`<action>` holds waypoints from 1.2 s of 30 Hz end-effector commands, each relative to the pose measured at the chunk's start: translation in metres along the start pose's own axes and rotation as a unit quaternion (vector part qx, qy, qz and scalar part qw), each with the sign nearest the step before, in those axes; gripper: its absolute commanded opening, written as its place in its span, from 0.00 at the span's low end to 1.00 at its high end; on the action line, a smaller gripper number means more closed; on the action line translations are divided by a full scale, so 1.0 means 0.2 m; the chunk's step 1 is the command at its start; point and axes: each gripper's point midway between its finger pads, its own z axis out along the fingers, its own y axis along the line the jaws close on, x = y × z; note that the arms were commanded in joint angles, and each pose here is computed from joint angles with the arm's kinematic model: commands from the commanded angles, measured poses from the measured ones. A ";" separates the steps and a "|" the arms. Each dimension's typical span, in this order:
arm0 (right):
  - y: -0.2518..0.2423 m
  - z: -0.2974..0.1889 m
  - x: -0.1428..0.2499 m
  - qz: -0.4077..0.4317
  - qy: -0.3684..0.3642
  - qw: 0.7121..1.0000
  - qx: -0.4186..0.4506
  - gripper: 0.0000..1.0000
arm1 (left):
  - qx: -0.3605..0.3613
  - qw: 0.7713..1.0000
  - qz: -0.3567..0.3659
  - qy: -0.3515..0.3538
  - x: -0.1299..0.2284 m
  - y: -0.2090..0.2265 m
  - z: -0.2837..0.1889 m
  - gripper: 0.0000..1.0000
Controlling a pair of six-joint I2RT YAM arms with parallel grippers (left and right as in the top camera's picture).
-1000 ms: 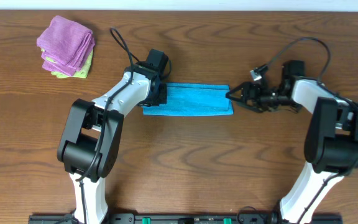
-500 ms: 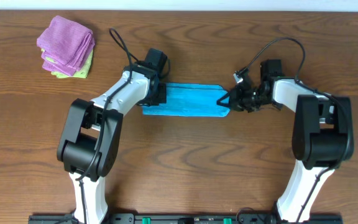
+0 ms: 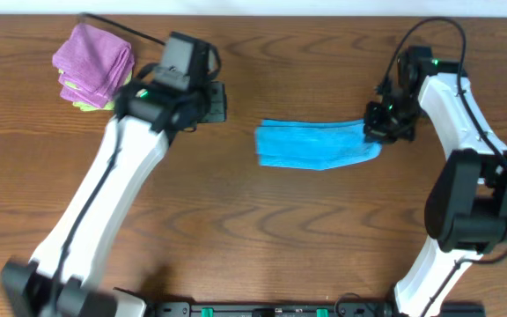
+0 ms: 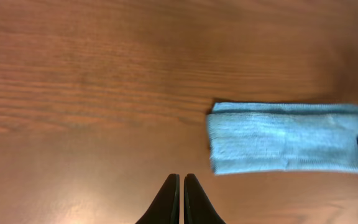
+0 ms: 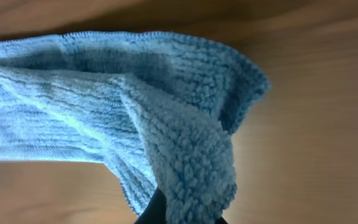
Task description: Fold the cloth
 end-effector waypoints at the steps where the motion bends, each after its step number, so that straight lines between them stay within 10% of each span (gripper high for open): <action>1: 0.00 -0.09 -0.05 -0.030 -0.044 0.994 0.096 0.02 | -0.002 1.000 0.002 0.002 0.03 0.02 -0.07 0.06; 12: 0.60 0.07 0.03 -0.140 -0.089 0.981 0.104 0.01 | -0.009 1.000 0.008 0.022 0.14 0.05 -0.21 0.06; 36: 0.91 0.27 0.20 -0.210 -0.076 0.970 0.101 0.02 | -0.011 0.999 0.019 0.026 0.15 0.05 -0.21 0.06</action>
